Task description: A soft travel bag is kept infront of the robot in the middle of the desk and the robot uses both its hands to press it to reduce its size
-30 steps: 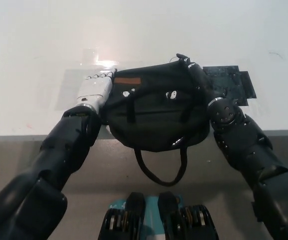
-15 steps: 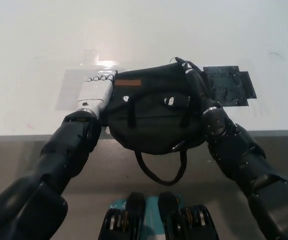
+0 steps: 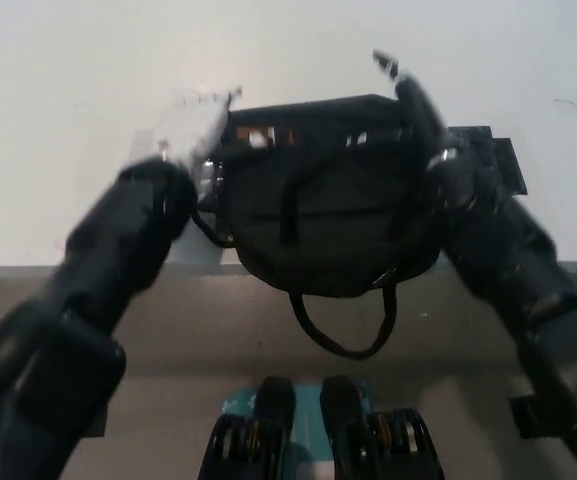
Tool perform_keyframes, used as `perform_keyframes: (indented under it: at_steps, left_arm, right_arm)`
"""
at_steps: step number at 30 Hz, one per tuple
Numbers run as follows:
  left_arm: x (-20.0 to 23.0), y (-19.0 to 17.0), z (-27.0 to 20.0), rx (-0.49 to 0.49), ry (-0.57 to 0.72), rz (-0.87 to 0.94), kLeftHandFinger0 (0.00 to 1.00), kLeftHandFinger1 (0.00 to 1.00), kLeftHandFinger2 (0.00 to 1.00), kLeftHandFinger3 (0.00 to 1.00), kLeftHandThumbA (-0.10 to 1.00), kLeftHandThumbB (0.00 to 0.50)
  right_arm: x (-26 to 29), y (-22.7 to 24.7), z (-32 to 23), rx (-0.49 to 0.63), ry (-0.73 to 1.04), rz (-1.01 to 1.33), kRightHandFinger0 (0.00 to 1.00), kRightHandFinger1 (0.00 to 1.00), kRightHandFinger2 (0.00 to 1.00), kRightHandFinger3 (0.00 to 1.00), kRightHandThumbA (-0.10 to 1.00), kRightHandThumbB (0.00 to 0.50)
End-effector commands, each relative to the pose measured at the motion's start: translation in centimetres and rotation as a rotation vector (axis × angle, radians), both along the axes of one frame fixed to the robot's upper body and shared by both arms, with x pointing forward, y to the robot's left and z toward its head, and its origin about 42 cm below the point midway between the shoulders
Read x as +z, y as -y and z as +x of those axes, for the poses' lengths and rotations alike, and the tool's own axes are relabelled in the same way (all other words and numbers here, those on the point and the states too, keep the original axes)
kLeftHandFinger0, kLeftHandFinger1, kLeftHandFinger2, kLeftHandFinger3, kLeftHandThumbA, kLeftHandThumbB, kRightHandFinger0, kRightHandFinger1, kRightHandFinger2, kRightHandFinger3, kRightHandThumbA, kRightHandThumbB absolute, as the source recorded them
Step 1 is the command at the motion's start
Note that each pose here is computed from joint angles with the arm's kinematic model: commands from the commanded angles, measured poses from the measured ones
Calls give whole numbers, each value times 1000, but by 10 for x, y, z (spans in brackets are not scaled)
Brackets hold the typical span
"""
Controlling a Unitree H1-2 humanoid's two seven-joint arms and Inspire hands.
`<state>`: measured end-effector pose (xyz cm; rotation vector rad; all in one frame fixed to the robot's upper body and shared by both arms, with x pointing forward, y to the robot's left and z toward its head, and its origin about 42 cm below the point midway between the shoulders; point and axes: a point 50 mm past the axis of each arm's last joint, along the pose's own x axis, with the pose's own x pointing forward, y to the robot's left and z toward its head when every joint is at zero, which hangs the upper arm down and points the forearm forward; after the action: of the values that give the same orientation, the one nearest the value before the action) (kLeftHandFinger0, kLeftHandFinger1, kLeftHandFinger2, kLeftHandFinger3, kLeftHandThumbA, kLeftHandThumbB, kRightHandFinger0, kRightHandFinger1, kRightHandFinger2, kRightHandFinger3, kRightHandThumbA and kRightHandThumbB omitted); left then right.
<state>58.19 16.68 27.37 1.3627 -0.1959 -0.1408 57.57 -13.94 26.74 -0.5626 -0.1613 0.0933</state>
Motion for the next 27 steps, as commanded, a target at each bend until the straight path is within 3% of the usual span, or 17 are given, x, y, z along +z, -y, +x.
perform_keyframes:
  at_steps: [1,3,7,8,9,11,17,23,27]
  left_arm:
    - [120,9,19,-68,196,-46,1000,1000,1000,1000,1000,256]
    - [152,9,19,-84,266,-86,1000,1000,1000,1000,1000,271]
    - [197,10,16,-115,308,-233,1000,1000,1000,1000,1000,276]
    - [200,10,16,-118,309,-253,1000,1000,1000,1000,1000,302]
    - [216,9,13,-144,334,-247,1000,1000,1000,1000,1000,281]
    - [226,9,9,-164,364,-273,1000,1000,1000,1000,1000,272]
    - [243,-1,-16,-250,399,-453,1000,1000,1000,1000,1000,260]
    - [252,-19,-112,-496,508,-631,1000,1000,1000,1000,1000,310]
    - [230,-32,-186,-629,605,-675,1000,1000,1000,1000,1000,300]
  right_arm:
    - [118,-3,18,42,266,56,1000,1000,1000,1000,1000,142]
    - [149,-3,20,51,292,64,1000,1000,1000,1000,1000,197]
    - [191,2,18,64,380,91,1000,1000,1000,1000,1000,198]
    - [194,2,17,67,388,94,1000,1000,1000,1000,1000,247]
    - [208,5,14,88,423,135,1000,1000,1000,1000,1000,206]
    - [221,7,8,101,464,152,1000,1000,1000,1000,1000,191]
    - [245,18,-21,155,598,269,1000,1000,1000,1000,1000,204]
    - [263,46,-118,256,813,331,1000,1000,1000,1000,1000,230]
    - [252,65,-200,338,948,348,1000,1000,1000,1000,1000,234]
